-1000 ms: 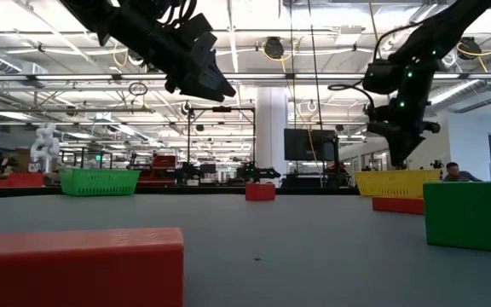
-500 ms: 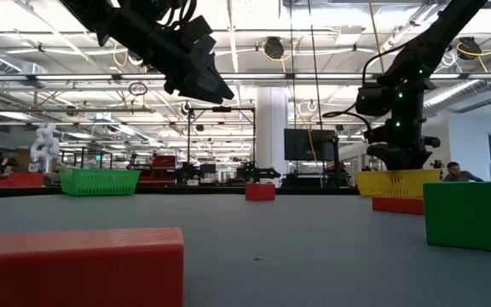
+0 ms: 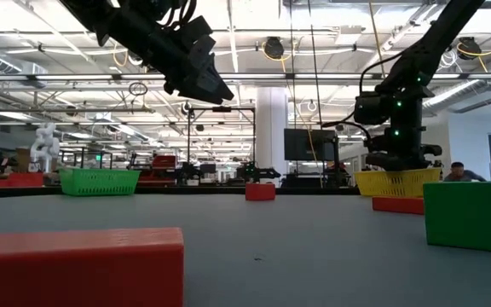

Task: Sort & place blocks by color
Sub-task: Put the orange block into the orange bin

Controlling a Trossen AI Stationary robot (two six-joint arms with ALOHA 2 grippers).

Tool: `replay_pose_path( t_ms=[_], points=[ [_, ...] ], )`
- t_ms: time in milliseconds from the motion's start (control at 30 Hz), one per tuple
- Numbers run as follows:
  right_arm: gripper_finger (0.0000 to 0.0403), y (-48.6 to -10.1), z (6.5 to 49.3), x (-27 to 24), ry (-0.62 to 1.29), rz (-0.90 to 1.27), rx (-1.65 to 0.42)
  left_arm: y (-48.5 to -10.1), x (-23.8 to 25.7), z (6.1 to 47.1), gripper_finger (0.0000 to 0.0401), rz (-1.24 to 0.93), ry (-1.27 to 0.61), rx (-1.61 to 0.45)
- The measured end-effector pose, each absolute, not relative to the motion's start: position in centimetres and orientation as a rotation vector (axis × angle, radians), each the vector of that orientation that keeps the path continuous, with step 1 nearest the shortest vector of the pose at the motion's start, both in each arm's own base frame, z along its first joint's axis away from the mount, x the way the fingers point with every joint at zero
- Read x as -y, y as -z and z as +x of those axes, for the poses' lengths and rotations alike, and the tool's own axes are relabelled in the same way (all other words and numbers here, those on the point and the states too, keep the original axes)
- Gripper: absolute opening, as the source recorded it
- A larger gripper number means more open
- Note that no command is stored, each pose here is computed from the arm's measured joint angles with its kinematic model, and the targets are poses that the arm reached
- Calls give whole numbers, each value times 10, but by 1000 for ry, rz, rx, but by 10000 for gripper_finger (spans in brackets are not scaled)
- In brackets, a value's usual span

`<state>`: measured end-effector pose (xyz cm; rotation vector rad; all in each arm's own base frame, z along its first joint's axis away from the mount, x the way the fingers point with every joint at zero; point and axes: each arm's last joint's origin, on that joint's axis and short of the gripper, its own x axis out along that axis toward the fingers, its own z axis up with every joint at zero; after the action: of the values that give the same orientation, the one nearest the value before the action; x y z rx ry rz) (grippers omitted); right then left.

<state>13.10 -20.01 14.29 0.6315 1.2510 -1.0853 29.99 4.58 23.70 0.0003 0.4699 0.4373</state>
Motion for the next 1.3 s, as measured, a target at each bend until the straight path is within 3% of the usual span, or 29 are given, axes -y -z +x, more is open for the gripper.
replay_pose_path(
  t_ms=[233, 500, 933, 1100, 1300],
  points=[
    [122, -143, 131, 200, 1070, 611, -1258, -237, -46, 300, 234, 0, -437, -470],
    [120, -147, 130, 200, 1090, 573, -1246, -237, -46, 300, 234, -2, -437, -469],
    [120, -204, 127, 179, 1093, 490, -963, -238, -46, 300, 234, -7, -439, -460],
    [120, -223, 137, 161, 913, 481, -837, -240, -46, 302, 234, -24, -428, -431],
    [120, -242, 163, 132, 563, 422, -673, -247, -38, 306, 234, -11, -273, -360]
  ],
)
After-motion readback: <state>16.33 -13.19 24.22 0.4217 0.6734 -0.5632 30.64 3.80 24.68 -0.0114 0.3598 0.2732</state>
